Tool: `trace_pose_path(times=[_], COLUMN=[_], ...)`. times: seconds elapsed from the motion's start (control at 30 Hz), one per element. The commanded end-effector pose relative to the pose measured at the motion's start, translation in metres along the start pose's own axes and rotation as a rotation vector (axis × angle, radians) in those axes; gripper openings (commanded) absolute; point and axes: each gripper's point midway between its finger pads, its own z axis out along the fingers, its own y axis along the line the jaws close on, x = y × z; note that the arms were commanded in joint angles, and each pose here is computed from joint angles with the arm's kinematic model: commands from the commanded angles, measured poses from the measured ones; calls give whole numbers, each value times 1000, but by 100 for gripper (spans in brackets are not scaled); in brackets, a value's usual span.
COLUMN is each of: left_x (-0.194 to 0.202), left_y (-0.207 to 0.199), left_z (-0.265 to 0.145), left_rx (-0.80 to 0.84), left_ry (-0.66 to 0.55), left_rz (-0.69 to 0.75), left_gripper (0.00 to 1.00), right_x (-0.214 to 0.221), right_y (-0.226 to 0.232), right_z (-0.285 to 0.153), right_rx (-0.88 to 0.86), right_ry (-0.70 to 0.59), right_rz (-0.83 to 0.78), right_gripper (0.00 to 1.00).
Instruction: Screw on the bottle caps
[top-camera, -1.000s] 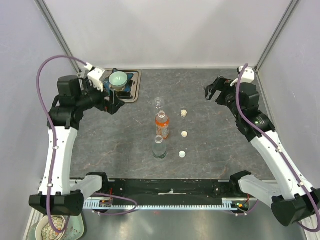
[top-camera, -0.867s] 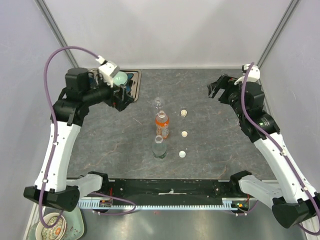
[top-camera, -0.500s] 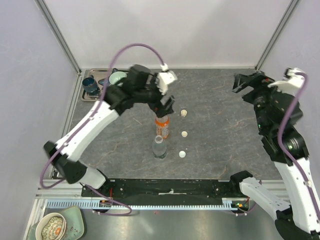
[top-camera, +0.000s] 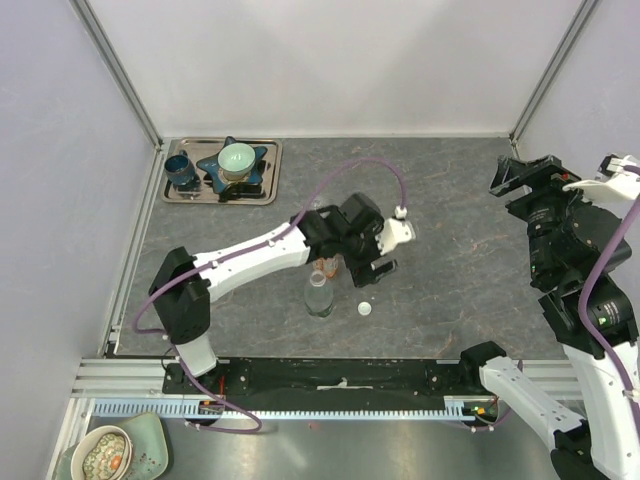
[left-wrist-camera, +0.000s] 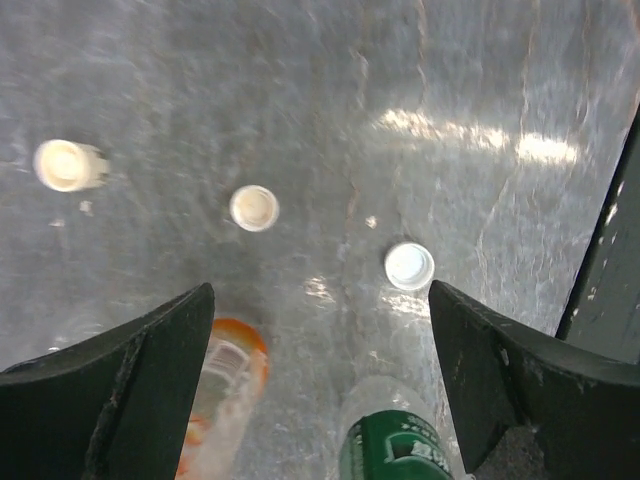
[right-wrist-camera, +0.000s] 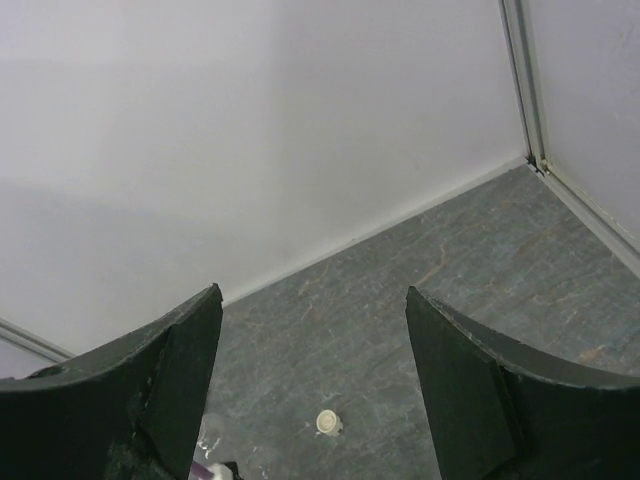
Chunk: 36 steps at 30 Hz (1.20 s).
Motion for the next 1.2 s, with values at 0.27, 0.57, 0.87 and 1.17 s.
trace_pose_path(times=[0.27,0.57,0.87,1.17], left_x=[39,59,77,79], left_y=[-34,-35,-43,-47], left_z=[58,79,72,78], left_rx=[-38,-24,21,41], left_ry=[95,140,170,167], left_rz=[216,245,287,271], left_gripper=[84,68,61,61], right_x=[19,27,35,40], right_y=[-16,-19,-18,-15], right_z=[0,-2,1,1], right_rx=[40,33,26,7], right_ry=[36,50,72,88], right_rz=[-68,-83,-93,-80], right_gripper=[78,70,70,71])
